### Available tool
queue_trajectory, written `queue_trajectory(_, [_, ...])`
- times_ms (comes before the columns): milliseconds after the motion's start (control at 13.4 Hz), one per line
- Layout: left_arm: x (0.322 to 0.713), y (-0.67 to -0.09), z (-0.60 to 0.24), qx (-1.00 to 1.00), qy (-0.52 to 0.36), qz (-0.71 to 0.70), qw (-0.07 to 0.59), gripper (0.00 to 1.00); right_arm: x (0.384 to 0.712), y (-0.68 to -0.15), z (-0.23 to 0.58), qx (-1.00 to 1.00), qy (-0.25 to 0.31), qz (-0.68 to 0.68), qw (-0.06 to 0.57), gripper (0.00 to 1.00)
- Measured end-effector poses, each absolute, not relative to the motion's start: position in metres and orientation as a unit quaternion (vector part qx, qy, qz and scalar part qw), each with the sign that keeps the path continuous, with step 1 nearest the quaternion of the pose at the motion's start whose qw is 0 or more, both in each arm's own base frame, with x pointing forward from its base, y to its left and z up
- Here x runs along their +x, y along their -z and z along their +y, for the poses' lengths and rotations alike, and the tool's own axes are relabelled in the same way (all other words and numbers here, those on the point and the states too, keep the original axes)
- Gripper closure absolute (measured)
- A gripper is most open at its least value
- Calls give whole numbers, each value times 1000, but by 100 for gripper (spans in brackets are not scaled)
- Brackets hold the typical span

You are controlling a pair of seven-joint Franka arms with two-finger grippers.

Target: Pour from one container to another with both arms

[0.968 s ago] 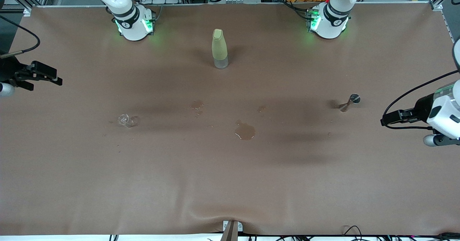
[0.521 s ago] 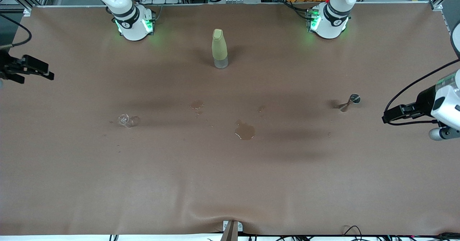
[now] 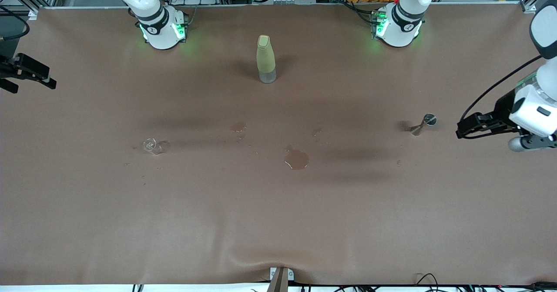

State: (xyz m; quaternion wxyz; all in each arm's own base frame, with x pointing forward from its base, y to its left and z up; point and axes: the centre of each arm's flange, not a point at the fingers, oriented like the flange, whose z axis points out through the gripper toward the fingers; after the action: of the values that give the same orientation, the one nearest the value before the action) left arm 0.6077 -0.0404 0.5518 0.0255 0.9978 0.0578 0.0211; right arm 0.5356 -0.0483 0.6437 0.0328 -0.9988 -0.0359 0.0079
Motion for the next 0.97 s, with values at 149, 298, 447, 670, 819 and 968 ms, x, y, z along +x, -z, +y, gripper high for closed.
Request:
queue_trajectory(149, [607, -551, -40, 998, -20, 48, 25, 0, 536, -643, -49, -999, -8, -32, 31, 0])
queue_trajectory(298, [607, -551, -40, 999, -18, 43, 25, 0, 536, -642, -49, -999, -10, -12, 30, 0])
queue_trajectory(447, [606, -550, -42, 999, -14, 41, 25, 0, 536, -642, -48, -999, -11, 0, 30, 0])
queue_trajectory(670, [606, -550, -43, 999, -13, 40, 25, 0, 536, -641, -47, -999, -12, 5, 30, 0])
queue_trajectory(819, [604, -555, -38, 998, -18, 47, 25, 0, 536, -640, -47, -999, -13, 6, 30, 0])
queue_trajectory(968, [601, -567, -25, 997, -29, 60, 25, 0, 536, -640, -47, -999, -13, 6, 29, 0])
